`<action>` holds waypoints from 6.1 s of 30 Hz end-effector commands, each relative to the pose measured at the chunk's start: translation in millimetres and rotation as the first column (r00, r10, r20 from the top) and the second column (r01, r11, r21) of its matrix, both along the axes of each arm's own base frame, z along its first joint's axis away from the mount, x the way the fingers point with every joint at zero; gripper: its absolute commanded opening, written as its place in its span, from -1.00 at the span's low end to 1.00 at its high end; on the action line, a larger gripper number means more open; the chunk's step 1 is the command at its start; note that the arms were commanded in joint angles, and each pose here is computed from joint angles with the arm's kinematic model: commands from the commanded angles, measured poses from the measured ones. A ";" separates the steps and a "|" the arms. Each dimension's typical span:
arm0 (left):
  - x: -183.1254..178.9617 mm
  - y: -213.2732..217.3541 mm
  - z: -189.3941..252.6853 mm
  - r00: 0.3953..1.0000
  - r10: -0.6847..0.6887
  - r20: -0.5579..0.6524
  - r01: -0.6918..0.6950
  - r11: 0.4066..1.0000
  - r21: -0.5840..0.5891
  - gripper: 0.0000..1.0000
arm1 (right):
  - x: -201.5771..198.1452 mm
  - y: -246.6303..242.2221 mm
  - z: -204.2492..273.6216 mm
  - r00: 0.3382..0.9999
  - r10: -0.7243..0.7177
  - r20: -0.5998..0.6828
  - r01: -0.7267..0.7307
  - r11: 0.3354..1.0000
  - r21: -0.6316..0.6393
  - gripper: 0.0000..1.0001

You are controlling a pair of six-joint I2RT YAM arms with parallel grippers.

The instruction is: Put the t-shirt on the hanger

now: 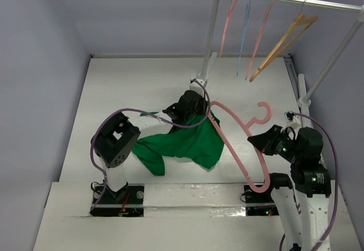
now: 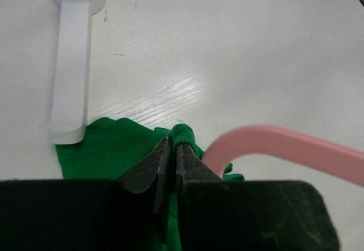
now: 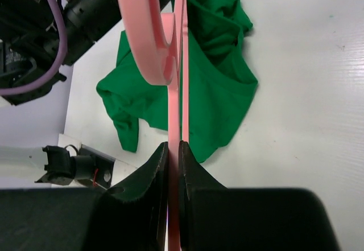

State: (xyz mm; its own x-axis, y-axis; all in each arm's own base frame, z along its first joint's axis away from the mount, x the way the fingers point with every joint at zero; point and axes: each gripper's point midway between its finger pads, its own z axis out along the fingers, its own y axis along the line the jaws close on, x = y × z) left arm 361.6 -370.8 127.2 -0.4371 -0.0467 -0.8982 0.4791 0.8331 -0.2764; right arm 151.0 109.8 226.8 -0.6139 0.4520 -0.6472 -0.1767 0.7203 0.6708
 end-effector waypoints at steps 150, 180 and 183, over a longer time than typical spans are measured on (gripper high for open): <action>-96.0 100.0 232.5 0.955 0.236 0.181 -0.179 0.942 -0.284 -1.00 | 45.9 117.2 131.8 0.747 -0.191 0.637 0.336 0.935 -0.114 -1.00; -144.9 95.0 241.8 0.971 0.144 0.191 -0.066 0.929 -0.365 0.03 | 85.2 162.0 194.6 0.587 -0.209 0.782 0.148 0.978 0.150 -1.00; -141.6 110.5 261.7 0.955 0.202 0.216 -0.096 0.903 -0.419 0.30 | 82.6 163.1 187.7 0.603 -0.198 0.773 0.125 0.980 0.153 -1.00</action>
